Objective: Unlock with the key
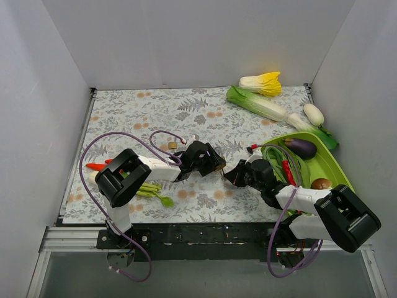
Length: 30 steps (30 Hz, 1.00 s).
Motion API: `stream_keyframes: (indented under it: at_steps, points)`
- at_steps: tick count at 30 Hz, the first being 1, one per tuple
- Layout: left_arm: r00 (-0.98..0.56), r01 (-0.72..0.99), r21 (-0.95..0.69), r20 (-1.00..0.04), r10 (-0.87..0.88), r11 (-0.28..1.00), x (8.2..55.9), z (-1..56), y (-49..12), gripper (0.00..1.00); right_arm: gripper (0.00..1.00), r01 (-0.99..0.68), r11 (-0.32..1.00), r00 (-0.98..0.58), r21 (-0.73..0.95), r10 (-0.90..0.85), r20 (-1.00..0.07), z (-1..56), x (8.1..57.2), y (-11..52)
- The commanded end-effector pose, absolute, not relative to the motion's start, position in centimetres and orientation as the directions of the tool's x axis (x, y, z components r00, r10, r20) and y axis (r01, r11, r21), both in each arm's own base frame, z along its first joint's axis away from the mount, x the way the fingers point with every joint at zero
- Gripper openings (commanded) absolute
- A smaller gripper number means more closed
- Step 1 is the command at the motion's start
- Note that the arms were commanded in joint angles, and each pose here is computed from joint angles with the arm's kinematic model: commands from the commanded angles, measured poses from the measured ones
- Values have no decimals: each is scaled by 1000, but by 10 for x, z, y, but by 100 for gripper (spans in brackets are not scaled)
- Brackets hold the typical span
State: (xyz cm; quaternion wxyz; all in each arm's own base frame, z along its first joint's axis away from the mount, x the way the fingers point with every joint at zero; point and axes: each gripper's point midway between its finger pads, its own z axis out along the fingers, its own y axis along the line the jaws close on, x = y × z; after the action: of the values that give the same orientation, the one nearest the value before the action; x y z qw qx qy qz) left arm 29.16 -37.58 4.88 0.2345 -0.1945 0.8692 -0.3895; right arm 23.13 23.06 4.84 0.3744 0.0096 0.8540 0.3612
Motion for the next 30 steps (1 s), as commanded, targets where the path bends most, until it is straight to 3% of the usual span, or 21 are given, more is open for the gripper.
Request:
stream_keyframes:
  at_steps: [1,30]
  points:
    - [-808,-111,-802,-271,-523,587,299,72,-389,0,1,-310,717,-668,624,303,-680,73,243,239]
    - [-811,-109,-804,-268,-520,584,297,72,-388,0,1,-310,721,-652,620,313,-690,75,257,244]
